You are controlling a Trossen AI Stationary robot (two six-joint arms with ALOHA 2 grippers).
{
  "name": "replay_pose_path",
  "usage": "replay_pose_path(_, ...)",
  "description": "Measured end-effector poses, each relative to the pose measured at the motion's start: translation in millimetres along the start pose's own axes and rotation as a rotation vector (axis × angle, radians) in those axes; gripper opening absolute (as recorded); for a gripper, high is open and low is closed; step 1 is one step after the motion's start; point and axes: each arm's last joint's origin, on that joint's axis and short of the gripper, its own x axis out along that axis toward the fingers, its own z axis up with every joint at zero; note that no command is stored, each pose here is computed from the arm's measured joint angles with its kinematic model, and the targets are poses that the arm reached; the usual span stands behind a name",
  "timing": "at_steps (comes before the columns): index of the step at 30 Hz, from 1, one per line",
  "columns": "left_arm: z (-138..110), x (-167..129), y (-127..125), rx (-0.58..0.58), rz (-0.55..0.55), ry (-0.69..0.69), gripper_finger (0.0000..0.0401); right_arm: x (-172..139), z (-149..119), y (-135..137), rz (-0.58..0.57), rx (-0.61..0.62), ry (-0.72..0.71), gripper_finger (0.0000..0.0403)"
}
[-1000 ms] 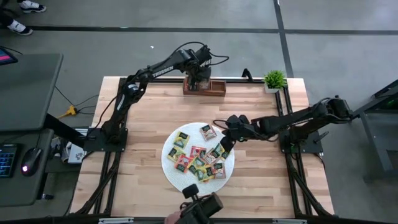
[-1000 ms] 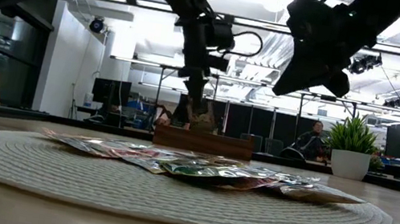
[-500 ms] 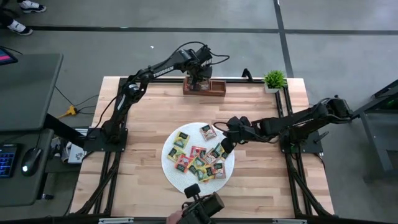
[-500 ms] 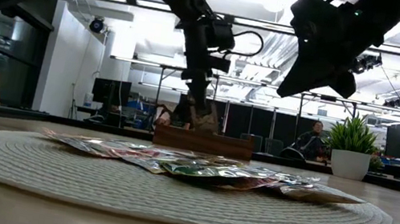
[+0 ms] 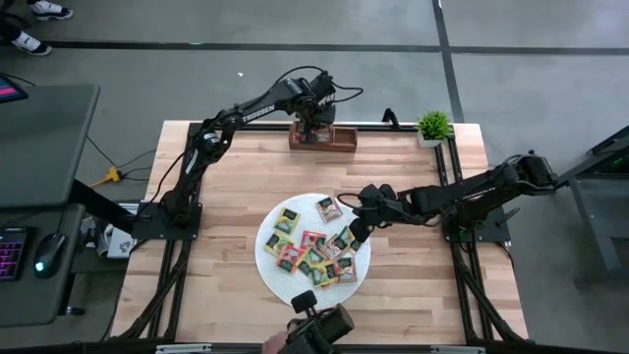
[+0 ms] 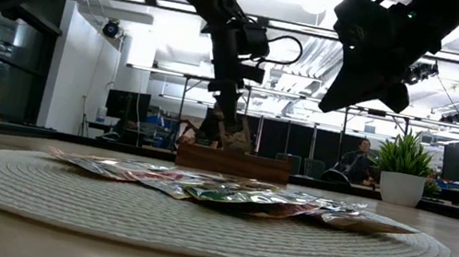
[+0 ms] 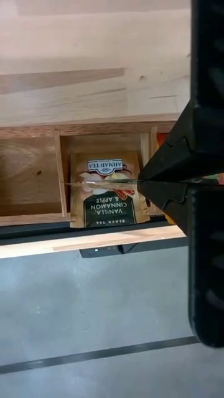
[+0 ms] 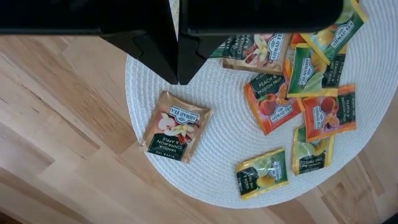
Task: Pick & Place Tea
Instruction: Put the brown tea bag into the middle section of the wooden organizer
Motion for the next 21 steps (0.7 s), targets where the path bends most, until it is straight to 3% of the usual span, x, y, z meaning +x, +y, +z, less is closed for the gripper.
replay_pose_path(5, -0.1, 0.0, -0.1, 0.015, -0.002, 0.001, 0.0016, 0.0, 0.0, -0.1, -0.002, 0.0, -0.002, 0.0)
replay_pose_path(15, -0.2, 0.0, -0.1, 0.011, 0.001, 0.004, 0.009, 0.0, 0.0, -0.1, -0.002, -0.002, -0.002, 0.0)
replay_pose_path(21, -1.1, -3.0, -2.3, -0.054, -0.042, -0.008, 0.0099, 0.2, 0.5, -0.6, -0.011, -0.026, -0.01, 0.0)
